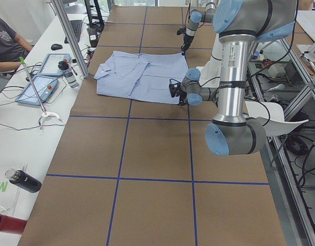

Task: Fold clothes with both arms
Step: 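Grasp the hem corners, left gripper nearest corner while right gripper the other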

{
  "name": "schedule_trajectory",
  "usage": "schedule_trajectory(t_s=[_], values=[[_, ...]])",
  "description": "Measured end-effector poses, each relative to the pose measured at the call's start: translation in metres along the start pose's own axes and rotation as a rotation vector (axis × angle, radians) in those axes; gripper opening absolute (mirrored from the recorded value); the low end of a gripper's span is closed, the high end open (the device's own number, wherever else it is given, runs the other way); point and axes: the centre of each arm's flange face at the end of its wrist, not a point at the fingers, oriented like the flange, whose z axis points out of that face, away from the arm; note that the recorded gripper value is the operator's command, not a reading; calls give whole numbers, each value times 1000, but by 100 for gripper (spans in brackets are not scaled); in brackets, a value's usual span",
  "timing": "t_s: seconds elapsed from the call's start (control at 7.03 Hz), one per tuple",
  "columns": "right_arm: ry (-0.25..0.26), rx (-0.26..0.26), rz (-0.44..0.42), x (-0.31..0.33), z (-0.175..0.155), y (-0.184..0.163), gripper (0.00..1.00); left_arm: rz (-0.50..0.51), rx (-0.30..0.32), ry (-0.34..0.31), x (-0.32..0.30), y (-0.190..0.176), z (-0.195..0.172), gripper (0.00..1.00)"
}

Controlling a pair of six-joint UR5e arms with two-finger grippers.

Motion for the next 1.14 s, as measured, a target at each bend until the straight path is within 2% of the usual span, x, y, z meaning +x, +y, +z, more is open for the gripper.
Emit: schedule_trajectory(t_s=[0.28,0.43,0.57,0.85,1.14], values=[[0,0,0,0,0,0,0,0,-4,-4,-1,2,2,37],[0,0,0,0,0,0,0,-8,-5,-6,-2,3,2,14],[0,0,0,0,0,0,0,-22,-5,-7,-3,3,3,0],[0,0,0,0,0,0,0,-30,-6,-3,-1,4,1,0],[0,1,0,0,0,-1,0,-25,-13,34,10,4,-16,0]])
